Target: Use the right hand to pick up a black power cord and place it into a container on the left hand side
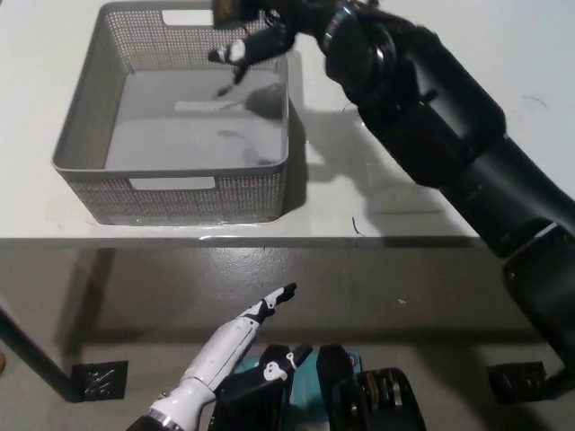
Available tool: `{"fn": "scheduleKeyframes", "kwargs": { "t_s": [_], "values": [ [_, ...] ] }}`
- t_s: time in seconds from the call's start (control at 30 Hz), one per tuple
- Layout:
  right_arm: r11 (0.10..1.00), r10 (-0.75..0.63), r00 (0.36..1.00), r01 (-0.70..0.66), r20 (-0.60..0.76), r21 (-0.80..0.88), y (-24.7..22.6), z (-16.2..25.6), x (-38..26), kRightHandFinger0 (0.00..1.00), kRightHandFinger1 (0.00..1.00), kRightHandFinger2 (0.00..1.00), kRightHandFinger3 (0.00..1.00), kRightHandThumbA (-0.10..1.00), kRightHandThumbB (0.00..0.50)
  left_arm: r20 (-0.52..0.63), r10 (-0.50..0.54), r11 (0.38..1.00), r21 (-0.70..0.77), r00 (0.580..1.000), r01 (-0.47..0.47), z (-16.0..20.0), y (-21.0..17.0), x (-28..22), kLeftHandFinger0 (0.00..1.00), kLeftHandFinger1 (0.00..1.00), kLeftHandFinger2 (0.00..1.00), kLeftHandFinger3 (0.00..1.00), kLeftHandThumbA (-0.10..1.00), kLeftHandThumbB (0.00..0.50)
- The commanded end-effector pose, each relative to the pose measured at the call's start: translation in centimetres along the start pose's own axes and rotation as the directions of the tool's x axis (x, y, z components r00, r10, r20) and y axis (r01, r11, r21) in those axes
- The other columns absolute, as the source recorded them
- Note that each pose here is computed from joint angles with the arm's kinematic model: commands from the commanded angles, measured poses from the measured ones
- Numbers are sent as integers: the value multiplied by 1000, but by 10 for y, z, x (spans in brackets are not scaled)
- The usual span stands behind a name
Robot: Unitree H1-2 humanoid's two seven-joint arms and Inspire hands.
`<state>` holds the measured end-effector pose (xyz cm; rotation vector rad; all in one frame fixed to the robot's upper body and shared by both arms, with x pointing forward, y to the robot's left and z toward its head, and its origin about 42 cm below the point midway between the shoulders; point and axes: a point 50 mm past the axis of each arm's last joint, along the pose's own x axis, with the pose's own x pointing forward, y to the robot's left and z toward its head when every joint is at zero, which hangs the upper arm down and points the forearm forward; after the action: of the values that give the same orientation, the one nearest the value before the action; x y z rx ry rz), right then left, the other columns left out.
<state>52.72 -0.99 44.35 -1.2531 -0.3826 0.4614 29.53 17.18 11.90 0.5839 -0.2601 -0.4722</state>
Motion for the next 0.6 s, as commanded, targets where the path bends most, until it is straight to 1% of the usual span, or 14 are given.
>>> {"fn": "scheduleKeyframes", "kwargs": {
  "t_s": [0.0,0.07,0.1,0.17,0.2,0.23,0.27,0.3,0.33,0.4,0.43,0.47,0.5,0.57],
  "values": [
    [953,-106,966,166,238,-252,-88,118,-11,1000,1000,1000,1000,899,500,71,-41,998,44,997,38,14,-5,8,972,1000,1000,1000,808,135],
    [956,-95,966,157,242,-249,-86,122,-10,1000,1000,1000,1000,918,500,73,-54,998,44,996,51,14,-8,8,971,1000,1000,1000,823,146],
    [957,-91,967,151,240,-246,-84,122,-10,1000,1000,1000,1000,910,500,76,-59,997,44,995,56,14,-9,8,970,1000,1000,1000,820,140],
    [961,-83,971,137,223,-240,-78,117,-10,1000,1000,1000,1000,839,498,87,-70,997,43,994,66,16,-10,9,966,1000,1000,1000,802,130],
    [962,-89,971,141,221,-235,-74,113,-9,1000,1000,1000,1000,822,484,89,-75,997,43,993,71,15,-11,8,964,1000,1000,1000,792,127],
    [962,-97,970,149,222,-231,-71,109,-9,1000,1000,1000,1000,818,489,90,-80,996,42,993,76,15,-12,7,963,1000,1000,1000,788,128],
    [958,-129,963,183,236,-220,-68,106,-9,1000,1000,1000,1000,790,462,91,-82,996,43,992,78,15,-13,7,958,1000,1000,1000,783,126],
    [944,-203,942,260,266,-202,-62,99,-9,1000,1000,1000,1000,762,444,94,-88,995,44,992,84,16,-14,6,955,1000,1000,1000,782,126],
    [938,-220,937,280,272,-203,-59,96,-8,1000,1000,1000,1000,753,420,97,-89,995,44,991,86,16,-15,6,939,997,1000,1000,768,124],
    [941,-186,953,243,240,-235,-52,85,-7,1000,1000,1000,1000,780,399,104,-96,995,37,990,93,17,-20,7,922,984,1000,1000,776,123],
    [954,-145,970,190,197,-232,-50,78,-7,1000,1000,1000,1000,765,412,101,-107,994,40,989,103,17,-21,7,922,989,1000,1000,798,121],
    [957,-167,968,205,189,-204,-50,71,-9,1000,1000,1000,1000,714,419,99,-115,993,42,988,112,17,-21,7,929,1000,1000,1000,764,115],
    [951,-215,957,250,194,-179,-52,65,-11,1000,1000,1000,1000,735,415,101,-118,992,46,988,114,17,-21,7,927,999,1000,1000,747,112],
    [954,-225,957,254,183,-157,-56,61,-12,1000,1000,1000,1000,780,410,110,-117,992,50,987,113,17,-21,7,921,995,1000,1000,723,109]
  ]
}}
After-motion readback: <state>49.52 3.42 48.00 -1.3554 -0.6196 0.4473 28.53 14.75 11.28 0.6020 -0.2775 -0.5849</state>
